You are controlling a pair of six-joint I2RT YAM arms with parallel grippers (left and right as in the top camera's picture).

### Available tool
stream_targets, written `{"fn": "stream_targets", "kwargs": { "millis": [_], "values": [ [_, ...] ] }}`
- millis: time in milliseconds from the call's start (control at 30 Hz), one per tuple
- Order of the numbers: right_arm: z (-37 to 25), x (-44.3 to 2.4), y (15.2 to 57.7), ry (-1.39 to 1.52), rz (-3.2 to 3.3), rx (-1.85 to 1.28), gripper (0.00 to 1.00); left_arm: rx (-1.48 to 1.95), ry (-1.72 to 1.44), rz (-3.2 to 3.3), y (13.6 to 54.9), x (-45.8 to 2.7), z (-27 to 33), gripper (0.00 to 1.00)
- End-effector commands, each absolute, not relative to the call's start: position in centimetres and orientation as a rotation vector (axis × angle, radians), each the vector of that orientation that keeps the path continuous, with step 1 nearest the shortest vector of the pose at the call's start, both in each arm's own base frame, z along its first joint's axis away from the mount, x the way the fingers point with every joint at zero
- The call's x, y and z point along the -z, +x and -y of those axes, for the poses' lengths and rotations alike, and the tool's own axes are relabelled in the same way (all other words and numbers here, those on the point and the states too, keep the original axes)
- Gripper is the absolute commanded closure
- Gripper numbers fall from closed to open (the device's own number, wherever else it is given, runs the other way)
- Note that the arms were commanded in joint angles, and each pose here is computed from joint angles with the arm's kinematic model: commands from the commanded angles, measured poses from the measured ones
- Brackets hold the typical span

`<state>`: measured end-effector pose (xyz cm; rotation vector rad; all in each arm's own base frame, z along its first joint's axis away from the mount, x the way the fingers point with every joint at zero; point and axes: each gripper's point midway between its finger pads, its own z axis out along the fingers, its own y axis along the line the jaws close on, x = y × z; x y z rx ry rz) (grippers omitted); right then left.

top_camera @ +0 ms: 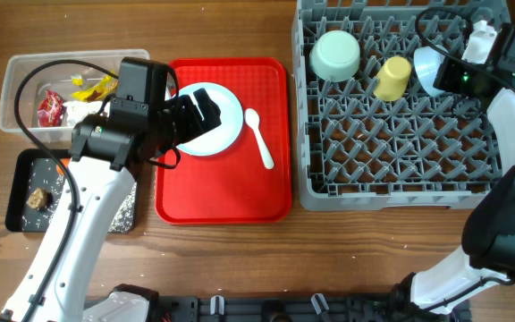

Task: Sort waste into correct bins and load items into the dishwasher rack
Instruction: 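Lower the light-blue bowl into the rack and open the right gripper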

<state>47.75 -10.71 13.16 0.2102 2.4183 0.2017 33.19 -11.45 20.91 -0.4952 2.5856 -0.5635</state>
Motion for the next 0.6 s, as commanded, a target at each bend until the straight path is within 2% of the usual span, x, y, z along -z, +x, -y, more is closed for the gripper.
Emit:
{"fn": "stream_targets", "kwargs": {
  "millis": [0, 200, 433, 567],
  "values": [
    [10.2, -13.1, 48.3, 0.181, -2.397, -0.235, 0.96, 0.578, -0.482, -2.558, 33.2, -21.9, 11.4, 0.0],
    [14.0, -14.0, 49.4, 0.285, -2.331, 0.011, 0.95, 0.578, -0.482, -2.557, 33.2, -21.9, 11.4, 0.0],
    [13.9, -11.4, 49.6, 0.323, -2.377, -0.024, 0.96, 0.578, -0.482, -2.557, 33.2, -21.9, 11.4, 0.0],
    [11.8, -10.4, 50.0, 0.266, -2.389, -0.175, 0.96, 0.578, -0.482, -2.557, 33.2, -21.9, 11.4, 0.0]
  ]
}}
